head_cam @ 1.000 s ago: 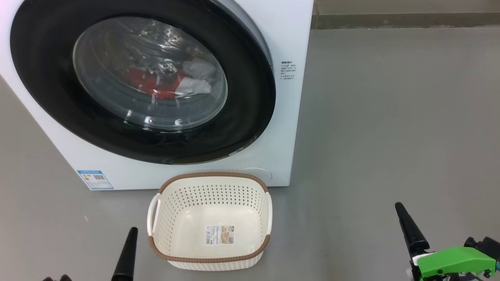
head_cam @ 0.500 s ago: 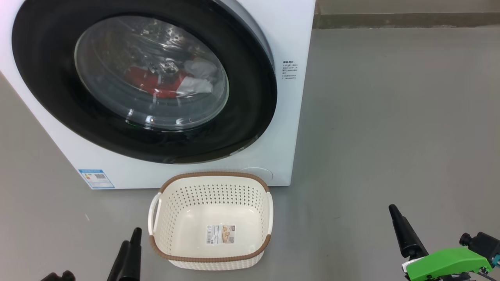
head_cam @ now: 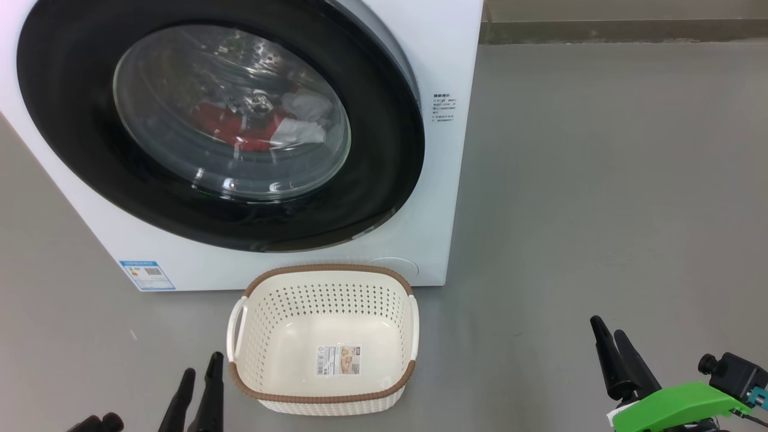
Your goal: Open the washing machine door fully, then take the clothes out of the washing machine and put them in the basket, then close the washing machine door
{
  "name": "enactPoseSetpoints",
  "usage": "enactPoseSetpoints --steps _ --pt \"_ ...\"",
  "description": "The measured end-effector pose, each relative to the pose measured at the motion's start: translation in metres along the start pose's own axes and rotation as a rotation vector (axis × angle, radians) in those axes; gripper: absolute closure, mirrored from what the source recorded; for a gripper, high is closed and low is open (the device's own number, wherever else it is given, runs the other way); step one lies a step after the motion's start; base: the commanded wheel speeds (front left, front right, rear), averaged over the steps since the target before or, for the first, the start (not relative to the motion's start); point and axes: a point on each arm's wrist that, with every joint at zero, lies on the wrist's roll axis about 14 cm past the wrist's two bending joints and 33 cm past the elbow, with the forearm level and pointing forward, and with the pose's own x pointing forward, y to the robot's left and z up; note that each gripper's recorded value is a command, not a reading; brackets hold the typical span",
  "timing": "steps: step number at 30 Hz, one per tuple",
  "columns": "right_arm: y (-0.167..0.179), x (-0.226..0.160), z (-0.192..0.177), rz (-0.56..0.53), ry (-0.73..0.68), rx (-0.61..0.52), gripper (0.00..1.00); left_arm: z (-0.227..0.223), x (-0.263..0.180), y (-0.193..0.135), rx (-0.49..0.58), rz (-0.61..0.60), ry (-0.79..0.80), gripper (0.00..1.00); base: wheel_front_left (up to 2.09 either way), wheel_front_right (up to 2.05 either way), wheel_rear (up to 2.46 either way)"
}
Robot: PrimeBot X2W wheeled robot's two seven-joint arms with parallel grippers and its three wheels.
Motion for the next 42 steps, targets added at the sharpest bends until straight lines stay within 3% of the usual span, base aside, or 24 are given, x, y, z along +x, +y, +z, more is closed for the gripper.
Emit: enactPoseSetpoints --steps 42 --pt "0.011 -0.007 -0.003 0.08 -0.028 -0.419 0.0 0.011 -0.006 -0.017 0.511 -0.083 -0.084 0.0 0.0 0.0 0.0"
